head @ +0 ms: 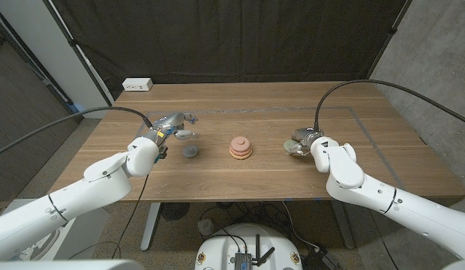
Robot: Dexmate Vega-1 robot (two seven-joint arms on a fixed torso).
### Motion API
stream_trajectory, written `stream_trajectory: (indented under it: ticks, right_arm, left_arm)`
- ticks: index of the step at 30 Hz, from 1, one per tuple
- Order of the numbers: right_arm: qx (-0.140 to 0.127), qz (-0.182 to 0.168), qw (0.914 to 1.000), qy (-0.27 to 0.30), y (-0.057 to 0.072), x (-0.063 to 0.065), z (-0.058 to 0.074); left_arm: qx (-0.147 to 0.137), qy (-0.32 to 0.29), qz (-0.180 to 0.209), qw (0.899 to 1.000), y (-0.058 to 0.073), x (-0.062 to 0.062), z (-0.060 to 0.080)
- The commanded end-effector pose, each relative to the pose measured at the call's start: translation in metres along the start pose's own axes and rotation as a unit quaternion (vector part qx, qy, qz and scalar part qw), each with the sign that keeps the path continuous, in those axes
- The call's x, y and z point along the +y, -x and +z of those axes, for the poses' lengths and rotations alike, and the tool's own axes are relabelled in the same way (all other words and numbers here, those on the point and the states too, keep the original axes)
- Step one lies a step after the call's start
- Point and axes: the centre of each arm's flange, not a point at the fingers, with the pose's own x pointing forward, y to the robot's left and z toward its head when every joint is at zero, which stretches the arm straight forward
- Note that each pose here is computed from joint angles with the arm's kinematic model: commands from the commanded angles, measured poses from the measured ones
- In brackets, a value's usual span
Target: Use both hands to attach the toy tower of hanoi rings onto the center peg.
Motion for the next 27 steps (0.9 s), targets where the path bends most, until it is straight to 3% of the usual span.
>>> stream_trajectory:
  ticks: [1, 18, 27]
  right_arm:
    - [0.008, 0.010, 0.9999, 0.003, -0.0044, 0.0054, -0.0003]
    - [0.010, 0.021, 0.9997, 0.009, -0.0053, 0.0097, 0.0009]
    - [0.003, 0.007, 1.0000, 0.004, -0.0061, 0.0120, 0.0010]
  left_arm:
    - [0.000, 0.004, -0.003, 1.000, -0.0013, -0.0030, -0.0008]
    - [0.000, 0.007, -0.006, 1.000, -0.0040, -0.0067, -0.0025]
    - [0.002, 0.009, -0.005, 1.000, -0.0034, -0.0070, -0.0029]
